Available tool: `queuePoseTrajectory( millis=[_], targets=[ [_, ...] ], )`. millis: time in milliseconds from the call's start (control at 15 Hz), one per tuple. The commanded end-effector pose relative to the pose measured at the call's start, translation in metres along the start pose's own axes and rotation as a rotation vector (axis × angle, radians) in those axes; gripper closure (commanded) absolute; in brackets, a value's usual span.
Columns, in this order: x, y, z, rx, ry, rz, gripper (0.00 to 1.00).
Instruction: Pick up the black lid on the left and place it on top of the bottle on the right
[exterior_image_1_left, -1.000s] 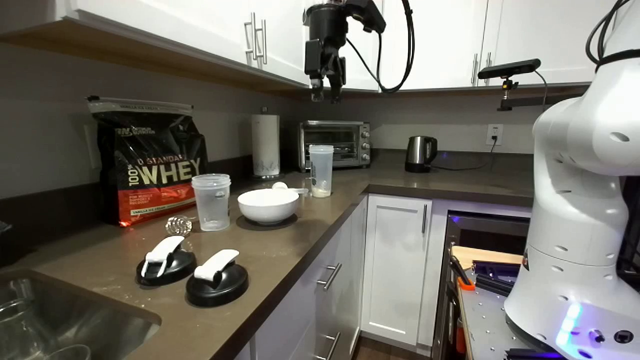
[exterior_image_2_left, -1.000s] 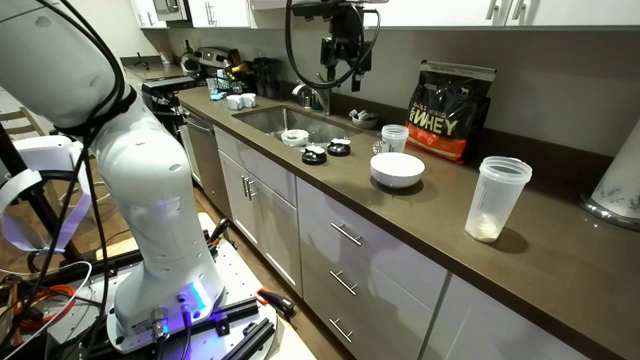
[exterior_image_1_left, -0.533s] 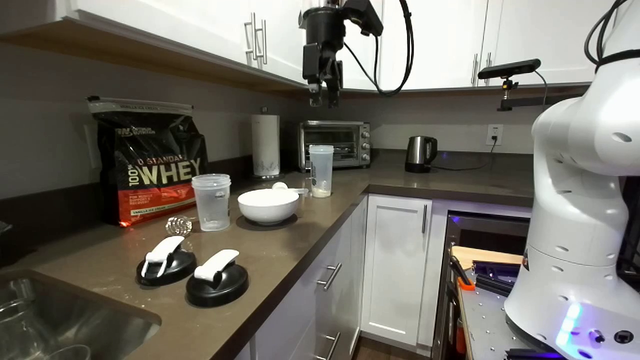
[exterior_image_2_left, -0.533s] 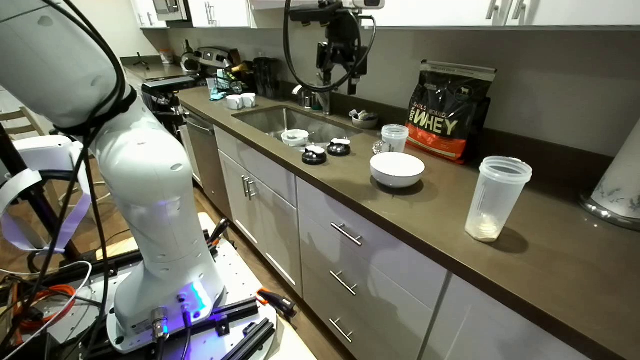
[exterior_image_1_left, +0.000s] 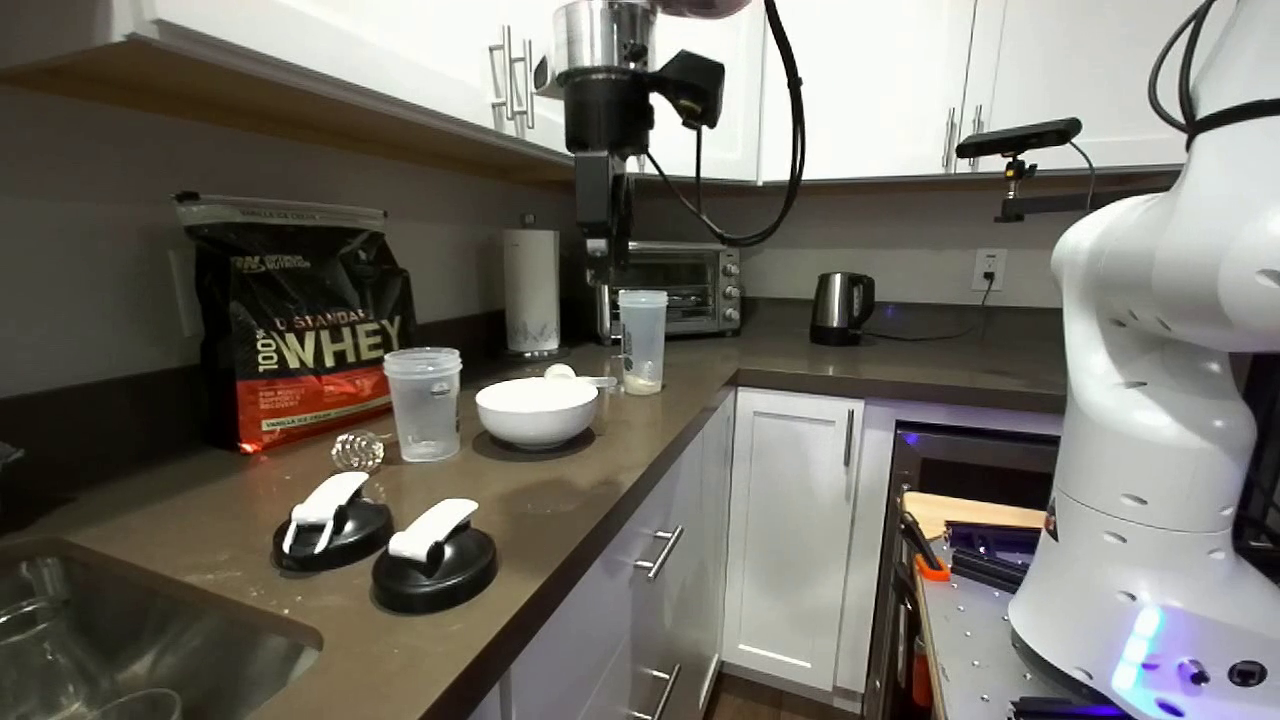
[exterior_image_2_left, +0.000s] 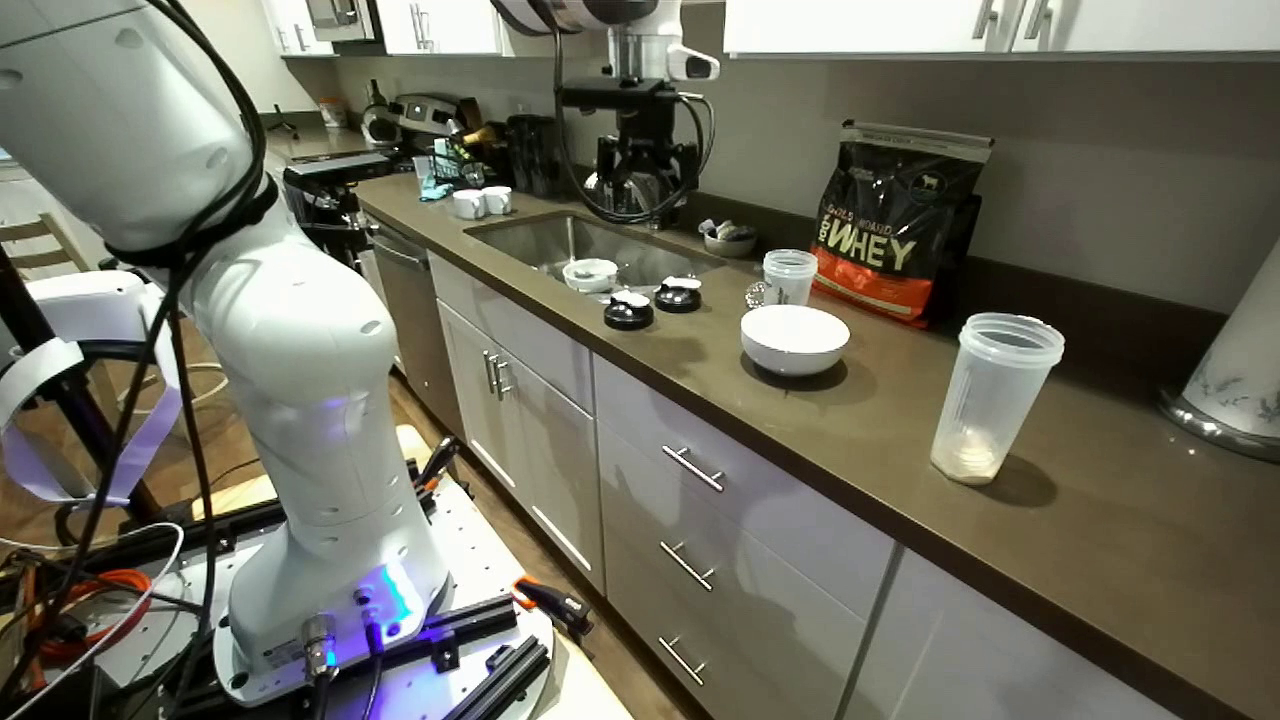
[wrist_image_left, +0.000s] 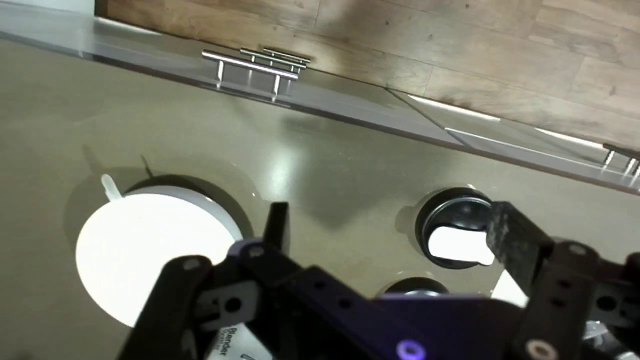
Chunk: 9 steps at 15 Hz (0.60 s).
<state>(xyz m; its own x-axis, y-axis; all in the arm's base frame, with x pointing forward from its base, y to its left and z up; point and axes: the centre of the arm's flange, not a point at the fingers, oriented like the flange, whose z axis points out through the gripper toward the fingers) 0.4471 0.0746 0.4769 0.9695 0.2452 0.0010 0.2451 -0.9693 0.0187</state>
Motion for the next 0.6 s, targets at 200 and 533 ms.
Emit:
queuePoseTrajectory(
  millis=[200,533],
  targets=[
    [0.022,-0.028,0.036,0.007,0.056,-0.35,0.0],
    [0.04,-0.052,0.056,-0.011,0.073,-0.612,0.0]
  ],
)
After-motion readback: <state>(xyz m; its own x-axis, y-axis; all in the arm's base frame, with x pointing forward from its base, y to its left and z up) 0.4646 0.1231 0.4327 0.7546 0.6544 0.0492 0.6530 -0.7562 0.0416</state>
